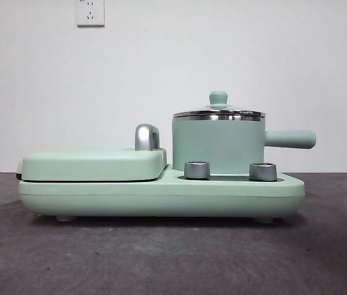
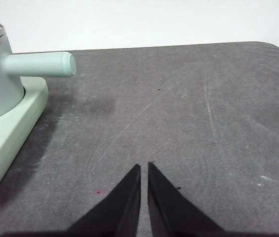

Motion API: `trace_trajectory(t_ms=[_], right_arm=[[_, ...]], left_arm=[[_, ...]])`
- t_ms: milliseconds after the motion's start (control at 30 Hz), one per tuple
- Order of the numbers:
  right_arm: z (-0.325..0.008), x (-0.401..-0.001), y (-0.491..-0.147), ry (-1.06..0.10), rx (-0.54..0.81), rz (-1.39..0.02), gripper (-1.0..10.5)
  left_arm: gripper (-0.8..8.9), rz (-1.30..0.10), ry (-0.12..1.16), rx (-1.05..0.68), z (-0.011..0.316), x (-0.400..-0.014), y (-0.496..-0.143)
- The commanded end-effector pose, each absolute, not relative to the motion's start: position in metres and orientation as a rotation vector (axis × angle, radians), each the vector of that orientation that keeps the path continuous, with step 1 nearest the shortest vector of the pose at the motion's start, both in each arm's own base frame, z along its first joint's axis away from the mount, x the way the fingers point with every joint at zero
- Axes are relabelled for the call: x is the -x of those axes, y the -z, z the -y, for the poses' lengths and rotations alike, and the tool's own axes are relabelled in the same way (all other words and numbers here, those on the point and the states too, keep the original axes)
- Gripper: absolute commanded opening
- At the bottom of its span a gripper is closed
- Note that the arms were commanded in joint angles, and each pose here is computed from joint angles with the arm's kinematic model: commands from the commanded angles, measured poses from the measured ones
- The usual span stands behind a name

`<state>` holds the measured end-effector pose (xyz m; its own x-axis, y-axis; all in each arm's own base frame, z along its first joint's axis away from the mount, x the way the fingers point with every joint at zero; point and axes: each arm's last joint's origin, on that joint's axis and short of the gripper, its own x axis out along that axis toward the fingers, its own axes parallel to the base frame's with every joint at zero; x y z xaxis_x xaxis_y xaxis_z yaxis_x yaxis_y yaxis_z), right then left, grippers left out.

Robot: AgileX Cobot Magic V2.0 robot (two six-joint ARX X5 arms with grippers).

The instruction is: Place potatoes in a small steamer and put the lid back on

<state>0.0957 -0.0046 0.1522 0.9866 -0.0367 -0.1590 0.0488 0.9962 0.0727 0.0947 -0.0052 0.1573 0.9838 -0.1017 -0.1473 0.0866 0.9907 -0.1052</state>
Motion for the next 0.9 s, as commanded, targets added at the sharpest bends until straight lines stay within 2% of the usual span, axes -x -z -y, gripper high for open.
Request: trace_trajectory(t_ms=[33,900], right_arm=[[0.0052,-0.0957,-0.1499,0.057,-0.044,-0.170,0.2],[0.0053,-0.0960,-0.1523,0.058,-0.044,-0.146,0.2]], left_arm=[[0.19,-0.158,0.093,0.093,0.0051,-0.0958,-0.1519],[0.19,-0.158,0.093,0.093,0.0051,-0.0958,-0.1519]])
